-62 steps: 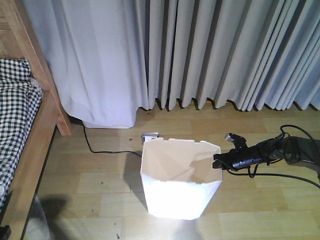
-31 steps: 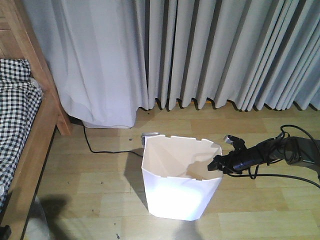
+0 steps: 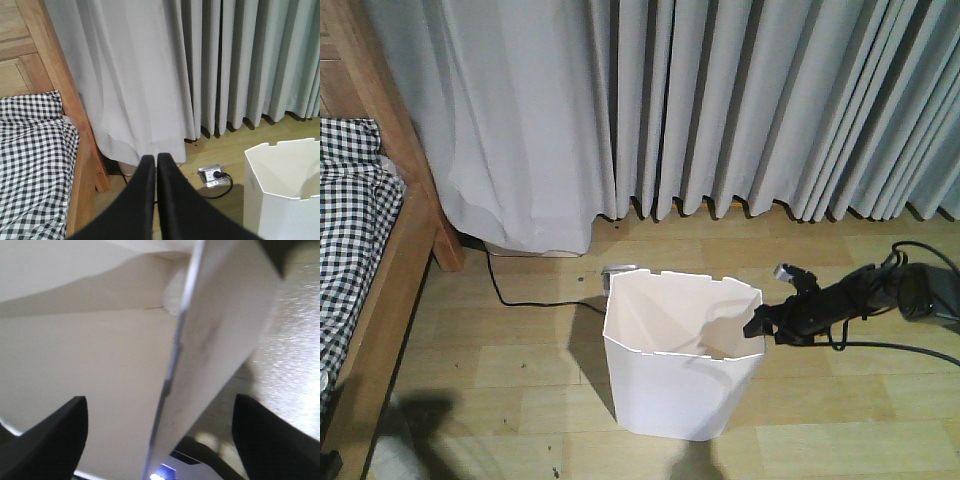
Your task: Move trash bin to bedside with robot
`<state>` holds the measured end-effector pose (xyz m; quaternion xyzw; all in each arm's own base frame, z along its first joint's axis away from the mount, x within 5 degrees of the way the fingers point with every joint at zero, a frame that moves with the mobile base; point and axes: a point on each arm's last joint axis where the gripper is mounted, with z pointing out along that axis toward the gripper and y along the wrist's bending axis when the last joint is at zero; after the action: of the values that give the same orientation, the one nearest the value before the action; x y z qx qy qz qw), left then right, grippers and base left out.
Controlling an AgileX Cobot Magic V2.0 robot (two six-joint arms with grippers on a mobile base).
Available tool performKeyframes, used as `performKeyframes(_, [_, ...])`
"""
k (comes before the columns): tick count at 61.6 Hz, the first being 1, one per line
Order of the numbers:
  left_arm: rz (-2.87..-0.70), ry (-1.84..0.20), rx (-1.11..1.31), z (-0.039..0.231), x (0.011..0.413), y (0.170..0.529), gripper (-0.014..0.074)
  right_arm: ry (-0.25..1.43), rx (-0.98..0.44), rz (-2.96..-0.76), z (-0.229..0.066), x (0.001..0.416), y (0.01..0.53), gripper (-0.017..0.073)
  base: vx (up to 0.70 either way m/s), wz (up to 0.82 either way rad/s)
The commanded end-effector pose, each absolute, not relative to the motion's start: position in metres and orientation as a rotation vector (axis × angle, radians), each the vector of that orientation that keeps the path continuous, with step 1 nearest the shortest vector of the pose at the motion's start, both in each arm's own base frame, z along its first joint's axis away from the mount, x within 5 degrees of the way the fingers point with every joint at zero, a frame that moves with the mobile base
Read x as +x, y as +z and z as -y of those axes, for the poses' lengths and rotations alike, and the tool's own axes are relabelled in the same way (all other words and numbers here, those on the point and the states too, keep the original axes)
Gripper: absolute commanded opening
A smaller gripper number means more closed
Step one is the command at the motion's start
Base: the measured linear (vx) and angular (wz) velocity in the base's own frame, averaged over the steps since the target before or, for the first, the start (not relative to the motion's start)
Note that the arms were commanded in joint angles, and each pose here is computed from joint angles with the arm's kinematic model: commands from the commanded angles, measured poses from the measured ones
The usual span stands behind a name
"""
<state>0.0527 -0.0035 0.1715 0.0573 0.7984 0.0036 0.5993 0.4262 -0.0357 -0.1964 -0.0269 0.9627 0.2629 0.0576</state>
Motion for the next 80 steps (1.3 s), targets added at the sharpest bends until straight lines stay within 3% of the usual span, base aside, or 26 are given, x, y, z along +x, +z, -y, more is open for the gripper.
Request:
performKeyframes(1, [-1.780, 0.005, 0.124, 0.004, 0.054, 0.173, -0.0007, 0.700, -0.114, -2.866, 0.043, 0.451, -0.148, 0.0568, 0.00, 0.00])
performKeyframes(21, [-1.780, 0.005, 0.124, 0.004, 0.054, 0.173, -0.0007, 0.399, -0.130, -2.869, 0.045, 0.420, -0.084, 0.0568, 0.00, 0.00])
performKeyframes(41, [-1.780, 0.005, 0.124, 0.004, 0.054, 0.173, -0.0007, 0.070, -0.209, -2.658, 0.040, 0.383, 0.062, 0.0568, 0.00, 0.00])
performKeyframes(62, [-1.780, 0.005, 0.124, 0.004, 0.054, 0.173, -0.0007, -0.067, -0.200, -2.308, 0.034, 0.322, 0.211, 0.0568, 0.00, 0.00])
performKeyframes(80, [-1.780, 0.005, 0.124, 0.004, 0.054, 0.173, -0.0007, -0.101, -0.214, -2.061, 0.021, 0.242, 0.283, 0.0568, 0.00, 0.00])
